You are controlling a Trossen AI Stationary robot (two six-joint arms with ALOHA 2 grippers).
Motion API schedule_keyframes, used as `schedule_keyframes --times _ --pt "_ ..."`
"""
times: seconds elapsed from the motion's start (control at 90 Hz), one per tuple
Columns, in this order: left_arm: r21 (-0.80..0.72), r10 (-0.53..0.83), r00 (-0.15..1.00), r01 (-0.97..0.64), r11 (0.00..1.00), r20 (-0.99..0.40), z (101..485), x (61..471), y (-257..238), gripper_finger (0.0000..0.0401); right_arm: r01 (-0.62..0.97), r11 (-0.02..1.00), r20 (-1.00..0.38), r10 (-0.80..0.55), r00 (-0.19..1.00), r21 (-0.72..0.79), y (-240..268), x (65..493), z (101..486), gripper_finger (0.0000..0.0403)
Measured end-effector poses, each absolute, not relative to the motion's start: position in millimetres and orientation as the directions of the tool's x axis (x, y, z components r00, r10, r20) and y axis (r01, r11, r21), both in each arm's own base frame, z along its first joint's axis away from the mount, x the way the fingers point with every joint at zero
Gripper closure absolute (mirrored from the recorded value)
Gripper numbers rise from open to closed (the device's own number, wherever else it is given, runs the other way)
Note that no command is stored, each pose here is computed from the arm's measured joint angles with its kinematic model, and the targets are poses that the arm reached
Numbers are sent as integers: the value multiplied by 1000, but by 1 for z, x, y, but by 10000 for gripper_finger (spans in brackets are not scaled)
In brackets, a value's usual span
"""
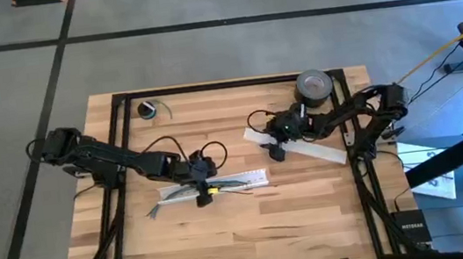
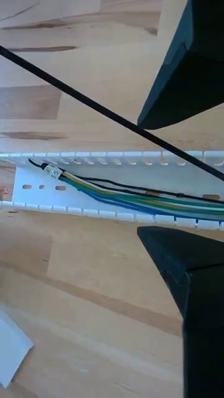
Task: Ziptie cables
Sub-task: Close the white cable duct
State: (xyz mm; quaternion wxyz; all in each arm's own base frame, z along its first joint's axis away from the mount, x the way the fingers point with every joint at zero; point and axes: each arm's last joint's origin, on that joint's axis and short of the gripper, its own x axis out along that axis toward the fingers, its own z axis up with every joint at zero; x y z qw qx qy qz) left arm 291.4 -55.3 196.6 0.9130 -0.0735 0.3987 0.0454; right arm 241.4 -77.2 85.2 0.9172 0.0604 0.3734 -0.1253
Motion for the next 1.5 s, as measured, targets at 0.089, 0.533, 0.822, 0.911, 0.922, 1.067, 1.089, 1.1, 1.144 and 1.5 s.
schedule_keyframes --times 0.089,0.533,0.822,0.911,0.922,1.067,1.089,1.1,1.144,1.5 --pt "-98 24 678 -141 985 -735 197 291 -55 148 274 962 -706 -184 684 16 -77 241 85 122" --pt "-97 24 678 -140 985 -735 197 291 -55 148 270 963 -710 -182 681 12 -77 242 85 194" --pt "-96 20 697 -128 987 -717 198 293 -56 148 253 967 -678 -175 714 17 -79 248 113 190" --pt "-94 12 739 -101 990 -673 203 297 -57 148 251 968 -676 -174 716 17 -79 249 125 191" --pt "-94 10 746 -98 991 -666 203 298 -57 148 251 968 -676 -174 716 17 -79 249 126 191" --pt "-61 -4 817 -38 997 -576 208 308 -58 148 247 969 -680 -173 712 11 -80 251 139 190" --pt "-53 -5 826 -30 998 -563 209 310 -59 148 247 969 -678 -175 714 10 -80 251 141 190" --pt "-49 -6 832 -25 998 -555 209 311 -59 148 247 969 -677 -176 714 9 -80 252 142 190" --pt "-30 -10 848 -7 1000 -529 207 315 -60 148 246 969 -673 -178 718 6 -80 252 145 190" --pt "26 -9 854 26 999 -520 179 362 -50 106 244 970 -678 -177 713 4 -81 253 147 190"
